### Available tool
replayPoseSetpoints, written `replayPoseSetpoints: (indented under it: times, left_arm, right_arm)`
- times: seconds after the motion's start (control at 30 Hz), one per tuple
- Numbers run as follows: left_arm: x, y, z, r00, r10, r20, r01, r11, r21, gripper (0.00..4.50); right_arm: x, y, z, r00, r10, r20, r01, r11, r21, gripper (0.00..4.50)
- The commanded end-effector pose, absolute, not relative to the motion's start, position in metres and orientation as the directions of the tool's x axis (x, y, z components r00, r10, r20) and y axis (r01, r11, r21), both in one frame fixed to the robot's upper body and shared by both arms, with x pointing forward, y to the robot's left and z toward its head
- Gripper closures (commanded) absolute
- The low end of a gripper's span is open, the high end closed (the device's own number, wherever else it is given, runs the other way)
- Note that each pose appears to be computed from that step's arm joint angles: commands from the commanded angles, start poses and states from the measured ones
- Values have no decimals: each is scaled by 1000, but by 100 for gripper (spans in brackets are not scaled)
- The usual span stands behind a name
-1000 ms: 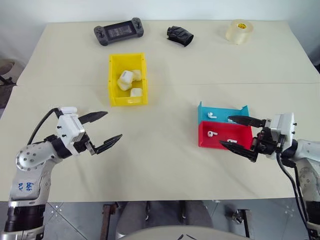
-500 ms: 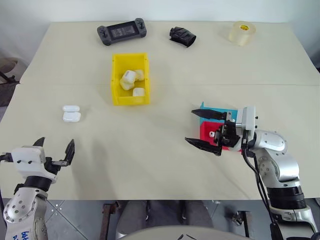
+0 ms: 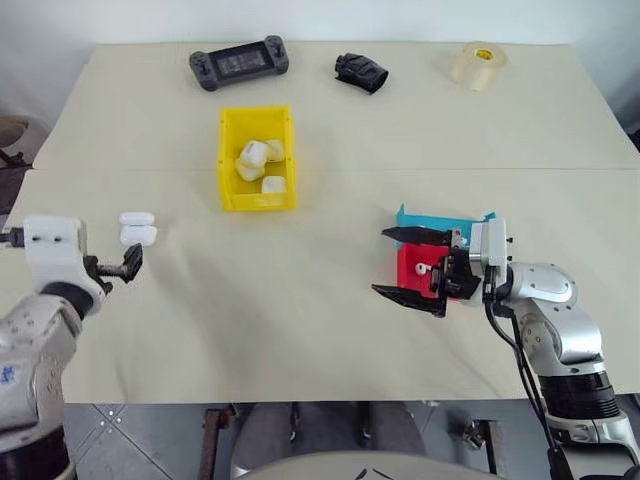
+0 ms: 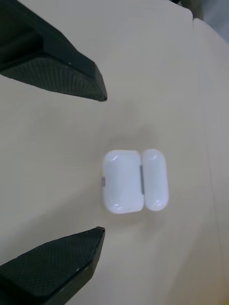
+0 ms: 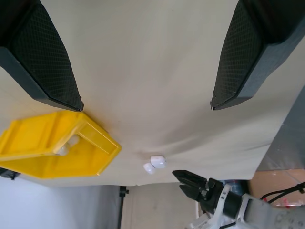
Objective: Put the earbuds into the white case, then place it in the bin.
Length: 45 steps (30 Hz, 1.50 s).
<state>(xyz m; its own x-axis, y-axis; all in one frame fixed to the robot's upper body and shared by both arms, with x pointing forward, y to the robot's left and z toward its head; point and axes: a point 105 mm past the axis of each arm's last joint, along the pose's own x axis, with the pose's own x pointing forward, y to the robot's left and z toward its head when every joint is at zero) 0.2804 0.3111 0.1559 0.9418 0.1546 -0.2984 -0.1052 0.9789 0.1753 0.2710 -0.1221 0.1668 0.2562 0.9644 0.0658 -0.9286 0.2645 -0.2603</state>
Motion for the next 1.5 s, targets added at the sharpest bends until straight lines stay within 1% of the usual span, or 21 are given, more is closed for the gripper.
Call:
replayPoseSetpoints:
  times: [0.03, 0.13, 0.2, 0.33, 0.5, 0.6, 0.7, 0.8, 1.07, 1.27, 1.5]
  left_arm:
    - [286, 316, 151, 838, 178, -516, -115, 982, 151, 1]
    - [293, 315, 155, 784, 167, -598, -123, 986, 114, 1]
    - [298, 314, 160, 769, 150, -621, -117, 989, 95, 1]
    - [310, 313, 163, 756, 131, -641, -124, 991, 57, 1]
    - [319, 317, 170, 738, 154, -657, -117, 988, 99, 1]
    - [323, 324, 173, 733, 182, -656, -133, 983, 124, 1]
    - [324, 326, 171, 724, 179, -666, -131, 984, 122, 1]
    - [325, 323, 164, 703, 154, -695, -140, 987, 77, 1]
    - [329, 324, 160, 673, 128, -728, -176, 984, 11, 1]
    - [332, 329, 156, 645, 128, -754, -169, 985, 22, 1]
    - [343, 325, 157, 651, 105, -752, -117, 992, 38, 1]
  right_arm:
    - [266, -122, 177, 262, 960, 94, -913, 279, -297, 0]
    - [262, -118, 176, 257, 961, 100, -917, 275, -289, 0]
    - [260, -116, 176, 257, 960, 108, -918, 278, -283, 0]
    - [259, -114, 176, 267, 956, 124, -915, 292, -279, 0]
    - [256, -109, 176, 270, 953, 139, -914, 299, -273, 0]
    - [257, -109, 176, 277, 950, 145, -912, 308, -272, 0]
    - [258, -108, 177, 287, 946, 153, -907, 320, -274, 0]
    - [257, -106, 176, 293, 942, 162, -905, 328, -271, 0]
    - [257, -105, 175, 308, 935, 174, -900, 346, -267, 0]
    - [256, -101, 173, 311, 932, 189, -899, 352, -258, 0]
    - [254, -98, 172, 315, 928, 199, -898, 359, -253, 0]
